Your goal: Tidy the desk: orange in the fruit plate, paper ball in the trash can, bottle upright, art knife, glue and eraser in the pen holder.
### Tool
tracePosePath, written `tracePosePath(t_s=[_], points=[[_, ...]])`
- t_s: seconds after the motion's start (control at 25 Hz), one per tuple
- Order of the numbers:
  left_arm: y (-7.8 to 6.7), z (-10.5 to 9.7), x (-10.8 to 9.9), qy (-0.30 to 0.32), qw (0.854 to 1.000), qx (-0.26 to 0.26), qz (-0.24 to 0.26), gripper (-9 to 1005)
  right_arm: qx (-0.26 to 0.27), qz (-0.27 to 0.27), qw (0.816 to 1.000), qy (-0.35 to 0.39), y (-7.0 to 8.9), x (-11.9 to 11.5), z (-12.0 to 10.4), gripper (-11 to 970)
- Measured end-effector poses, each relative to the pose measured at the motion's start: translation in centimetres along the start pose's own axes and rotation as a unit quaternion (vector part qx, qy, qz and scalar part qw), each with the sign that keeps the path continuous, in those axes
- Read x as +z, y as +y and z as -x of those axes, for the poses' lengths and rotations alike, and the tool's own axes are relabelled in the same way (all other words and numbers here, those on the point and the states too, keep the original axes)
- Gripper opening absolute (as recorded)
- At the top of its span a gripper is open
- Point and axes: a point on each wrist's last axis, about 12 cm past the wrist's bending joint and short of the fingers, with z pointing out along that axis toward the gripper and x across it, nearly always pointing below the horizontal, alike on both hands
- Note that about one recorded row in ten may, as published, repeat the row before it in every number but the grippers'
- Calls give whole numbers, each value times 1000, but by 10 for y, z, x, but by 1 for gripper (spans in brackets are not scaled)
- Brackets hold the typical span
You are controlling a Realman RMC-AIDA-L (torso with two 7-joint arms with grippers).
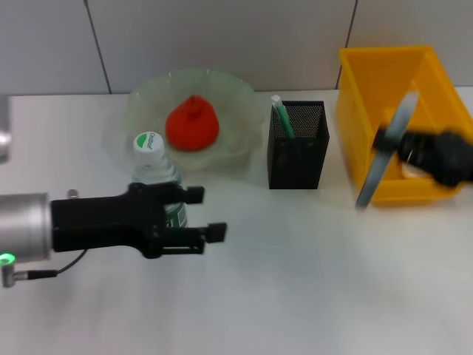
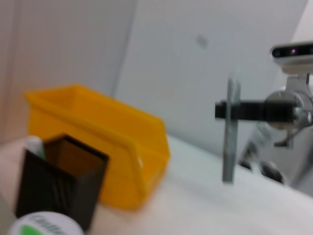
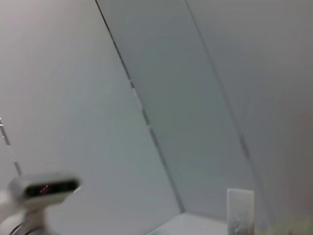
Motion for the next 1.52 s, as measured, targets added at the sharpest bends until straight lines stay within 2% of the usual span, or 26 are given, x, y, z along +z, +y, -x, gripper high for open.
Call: tracePosePath(t_s=[0.04,0.08,0.24,0.44,0.72,0.96,1.16,1.52], points=[[-1,-24,-16,-51,998,37,25,827,-13,-5,1000,-3,-3,-1,12,148],[-2,-38,-25,-86,995,37,41,827,-29,-12,999,-4,-8,0,26,148],[1,-60,-36,-122,990,31,67,826,-93,-40,995,3,-24,13,68,145],[1,-79,-37,-139,987,30,79,827,-145,-83,986,25,-42,40,89,144],[2,-87,-35,-143,985,34,86,826,-161,-107,977,95,-52,98,79,143],[4,-87,-35,-142,985,34,93,827,-166,-113,970,134,-50,135,63,148],[5,-87,-35,-141,985,32,97,826,-175,-116,967,144,-47,146,57,156],[8,-84,-34,-139,985,36,100,827,-164,-123,968,142,-48,144,55,170]])
